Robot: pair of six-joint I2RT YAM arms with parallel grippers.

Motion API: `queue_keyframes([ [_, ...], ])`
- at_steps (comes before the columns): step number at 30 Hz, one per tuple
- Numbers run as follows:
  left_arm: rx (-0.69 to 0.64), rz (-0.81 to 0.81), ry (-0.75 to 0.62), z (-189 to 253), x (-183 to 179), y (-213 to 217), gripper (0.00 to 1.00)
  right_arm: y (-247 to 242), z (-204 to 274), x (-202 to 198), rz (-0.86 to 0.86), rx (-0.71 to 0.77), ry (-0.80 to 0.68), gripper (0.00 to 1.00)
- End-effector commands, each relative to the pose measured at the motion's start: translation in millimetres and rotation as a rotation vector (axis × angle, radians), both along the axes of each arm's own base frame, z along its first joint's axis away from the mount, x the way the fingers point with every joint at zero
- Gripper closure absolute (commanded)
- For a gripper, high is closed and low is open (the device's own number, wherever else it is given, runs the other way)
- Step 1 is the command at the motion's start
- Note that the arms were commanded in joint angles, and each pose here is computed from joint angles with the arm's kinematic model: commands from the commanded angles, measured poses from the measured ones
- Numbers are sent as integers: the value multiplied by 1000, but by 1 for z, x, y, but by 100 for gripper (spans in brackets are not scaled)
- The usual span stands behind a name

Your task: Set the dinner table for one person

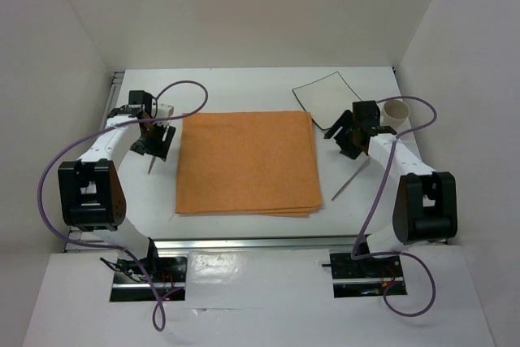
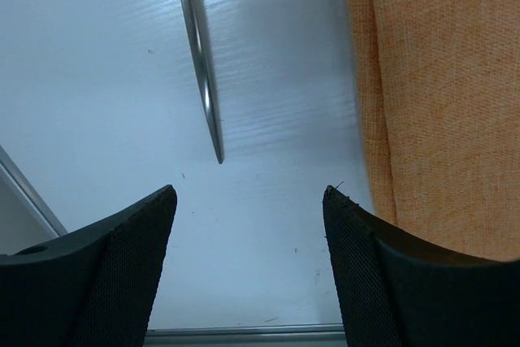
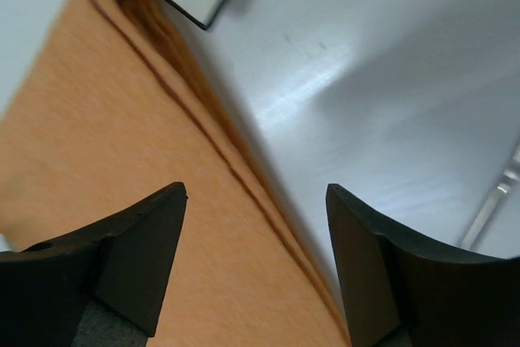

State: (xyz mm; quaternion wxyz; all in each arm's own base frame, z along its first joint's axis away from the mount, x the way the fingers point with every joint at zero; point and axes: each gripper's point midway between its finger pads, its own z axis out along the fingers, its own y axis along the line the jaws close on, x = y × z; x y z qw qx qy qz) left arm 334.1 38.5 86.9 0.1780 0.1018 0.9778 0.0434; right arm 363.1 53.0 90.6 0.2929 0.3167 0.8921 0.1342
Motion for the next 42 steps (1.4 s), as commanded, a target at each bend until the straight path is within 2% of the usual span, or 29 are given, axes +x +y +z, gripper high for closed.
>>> queue_keyframes([
  [1, -84, 15, -39, 12, 3, -12, 20, 11, 33, 47, -142, 170, -210, 25],
  [4, -85, 15, -21, 6, -4, -13, 20, 14, 34, 70, -239, 278, -292, 29],
  [11, -58, 25, -39, 10, -15, -9, 20, 15, -5, 101, -374, 341, -277, 29],
  [14, -49, 29, -29, 9, -18, -7, 20, 23, -23, 103, -391, 349, -235, 29],
  [22, -32, 36, -28, 12, -15, -4, 20, 10, -45, 112, -528, 345, -266, 29],
  [33, 7, 52, -7, 12, -16, 4, 20, 10, -98, 107, -643, 437, -223, 29],
  [37, 12, 64, 6, 11, -14, 5, 20, 12, -111, 107, -671, 466, -201, 35],
  [40, 12, 64, 15, 10, -14, 5, 20, 7, -121, 100, -712, 462, -190, 48],
  [41, 11, 64, 24, 8, -14, 5, 20, 7, -121, 100, -712, 462, -190, 56],
  [42, 20, 67, 24, 8, -14, 7, 20, 4, -124, 96, -722, 449, -187, 61],
])
